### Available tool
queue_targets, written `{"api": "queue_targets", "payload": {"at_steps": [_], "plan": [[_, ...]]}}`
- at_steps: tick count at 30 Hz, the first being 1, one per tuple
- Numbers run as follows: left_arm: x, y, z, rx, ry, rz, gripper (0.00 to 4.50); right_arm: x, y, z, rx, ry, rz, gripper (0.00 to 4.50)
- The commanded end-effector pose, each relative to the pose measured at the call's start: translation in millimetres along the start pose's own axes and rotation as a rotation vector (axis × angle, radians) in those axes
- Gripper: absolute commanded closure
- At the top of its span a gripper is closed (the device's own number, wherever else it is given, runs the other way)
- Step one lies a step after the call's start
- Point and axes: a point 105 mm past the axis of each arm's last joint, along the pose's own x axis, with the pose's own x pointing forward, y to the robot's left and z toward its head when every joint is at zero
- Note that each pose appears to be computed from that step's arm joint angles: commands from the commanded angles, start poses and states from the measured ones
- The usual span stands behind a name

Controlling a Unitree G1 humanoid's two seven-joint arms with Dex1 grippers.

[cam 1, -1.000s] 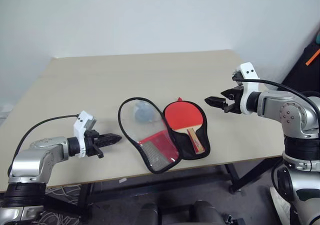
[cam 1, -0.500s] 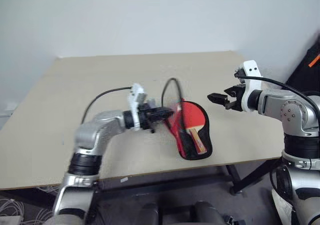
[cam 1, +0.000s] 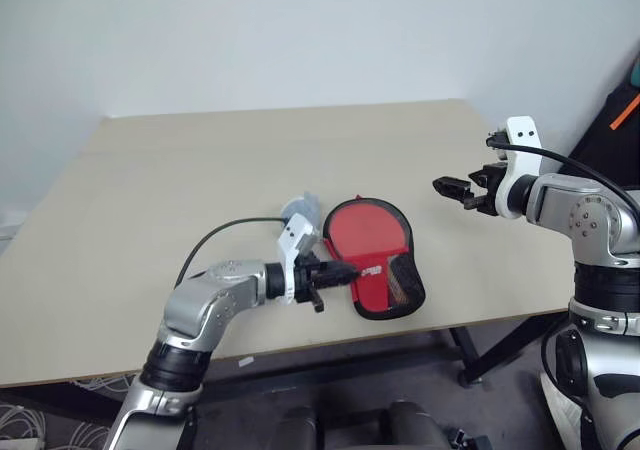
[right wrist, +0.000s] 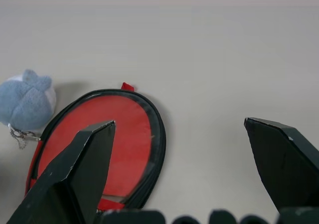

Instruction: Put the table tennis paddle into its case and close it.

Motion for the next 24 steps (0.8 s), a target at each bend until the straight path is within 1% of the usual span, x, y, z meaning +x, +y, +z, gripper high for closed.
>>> {"api": "queue_targets", "payload": {"at_steps": [1,4,5,12,16,21,24], "plan": [[-5.1,-11.5,1.7,-0.002,-0.014,-0.028,2.18,-4.5,4.8,16.2,-0.018,-0.066,0.009,0.00],[-5.6,-15.0,-9.3,-0.038,0.005,-0.028,1.14,-2.6,7.6,14.5,-0.014,-0.062,0.017,0.00],[-5.6,-15.6,-12.2,-0.052,0.011,-0.029,0.86,-2.1,8.4,14.0,-0.012,-0.061,0.019,0.00],[-2.4,-14.6,-29.3,-0.152,0.026,-0.025,0.86,-0.6,12.8,11.6,-0.001,-0.059,0.028,0.00],[5.7,-13.6,-24.4,-0.230,-0.023,-0.041,0.86,-0.6,14.2,10.8,0.003,-0.058,0.029,0.00],[20.2,-13.9,-21.0,-0.299,-0.039,-0.061,0.86,-0.3,16.8,10.7,0.007,-0.058,0.032,0.00],[28.3,-15.5,-22.4,-0.331,-0.021,-0.067,0.86,0.1,18.5,10.3,0.011,-0.059,0.034,0.00]]}}
